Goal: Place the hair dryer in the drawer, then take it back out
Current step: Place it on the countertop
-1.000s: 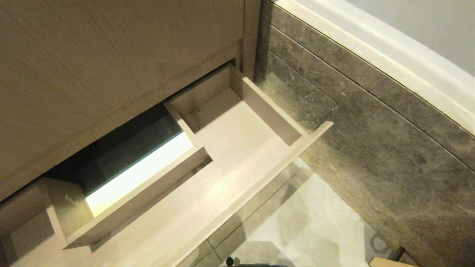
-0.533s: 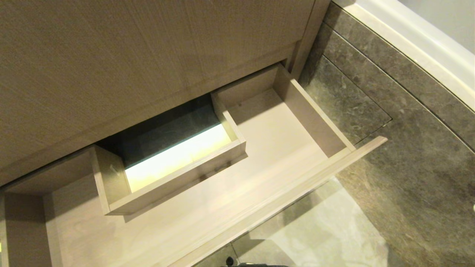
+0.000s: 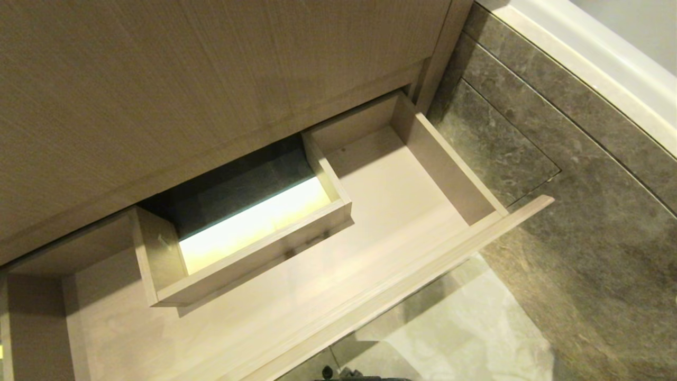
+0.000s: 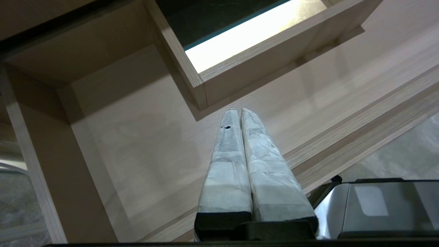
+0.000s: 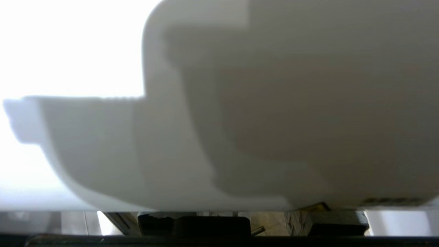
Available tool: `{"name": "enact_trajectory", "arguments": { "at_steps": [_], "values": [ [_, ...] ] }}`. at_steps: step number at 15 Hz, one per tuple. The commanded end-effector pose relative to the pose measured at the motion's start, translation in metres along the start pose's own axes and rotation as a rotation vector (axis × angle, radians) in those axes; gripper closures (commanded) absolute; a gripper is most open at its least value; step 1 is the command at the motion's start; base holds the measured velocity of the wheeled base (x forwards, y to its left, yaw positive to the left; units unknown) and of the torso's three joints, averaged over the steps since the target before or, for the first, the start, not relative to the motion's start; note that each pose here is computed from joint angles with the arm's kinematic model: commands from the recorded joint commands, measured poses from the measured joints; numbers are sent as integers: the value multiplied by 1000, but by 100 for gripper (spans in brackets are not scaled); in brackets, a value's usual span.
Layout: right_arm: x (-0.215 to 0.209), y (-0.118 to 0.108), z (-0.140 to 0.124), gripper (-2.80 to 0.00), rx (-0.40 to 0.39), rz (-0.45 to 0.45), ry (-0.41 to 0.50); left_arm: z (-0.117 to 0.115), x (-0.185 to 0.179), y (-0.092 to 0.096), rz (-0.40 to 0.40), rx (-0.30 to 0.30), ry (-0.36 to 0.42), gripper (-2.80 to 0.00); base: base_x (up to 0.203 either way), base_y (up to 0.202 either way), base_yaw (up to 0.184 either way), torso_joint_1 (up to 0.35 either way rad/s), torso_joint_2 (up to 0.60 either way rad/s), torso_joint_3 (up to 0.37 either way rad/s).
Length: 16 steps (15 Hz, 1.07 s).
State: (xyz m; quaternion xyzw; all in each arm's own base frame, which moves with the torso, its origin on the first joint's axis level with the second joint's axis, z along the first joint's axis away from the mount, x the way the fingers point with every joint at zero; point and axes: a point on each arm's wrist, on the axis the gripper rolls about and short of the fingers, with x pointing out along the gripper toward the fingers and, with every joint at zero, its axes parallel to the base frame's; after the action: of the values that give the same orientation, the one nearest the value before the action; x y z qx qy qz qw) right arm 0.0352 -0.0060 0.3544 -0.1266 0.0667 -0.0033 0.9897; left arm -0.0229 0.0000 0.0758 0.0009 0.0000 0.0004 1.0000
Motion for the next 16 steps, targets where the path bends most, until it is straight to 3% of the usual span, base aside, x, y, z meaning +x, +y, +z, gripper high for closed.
{"name": "enact_trajectory", "arguments": {
  "at_steps": [1,10,16],
  "values": [
    [-2,1,-1,0,-1,4,-1,0,0,0,1,0,-2,0,0,0,0,0,0,0],
    [-1,1,-1,0,-3,6,0,0,0,0,1,0,0,0,1,-6,126,3,2,3],
    [-1,1,-2,0,-4,10,7,0,0,0,1,-2,0,0,0,0,0,0,0,0]
  ]
}}
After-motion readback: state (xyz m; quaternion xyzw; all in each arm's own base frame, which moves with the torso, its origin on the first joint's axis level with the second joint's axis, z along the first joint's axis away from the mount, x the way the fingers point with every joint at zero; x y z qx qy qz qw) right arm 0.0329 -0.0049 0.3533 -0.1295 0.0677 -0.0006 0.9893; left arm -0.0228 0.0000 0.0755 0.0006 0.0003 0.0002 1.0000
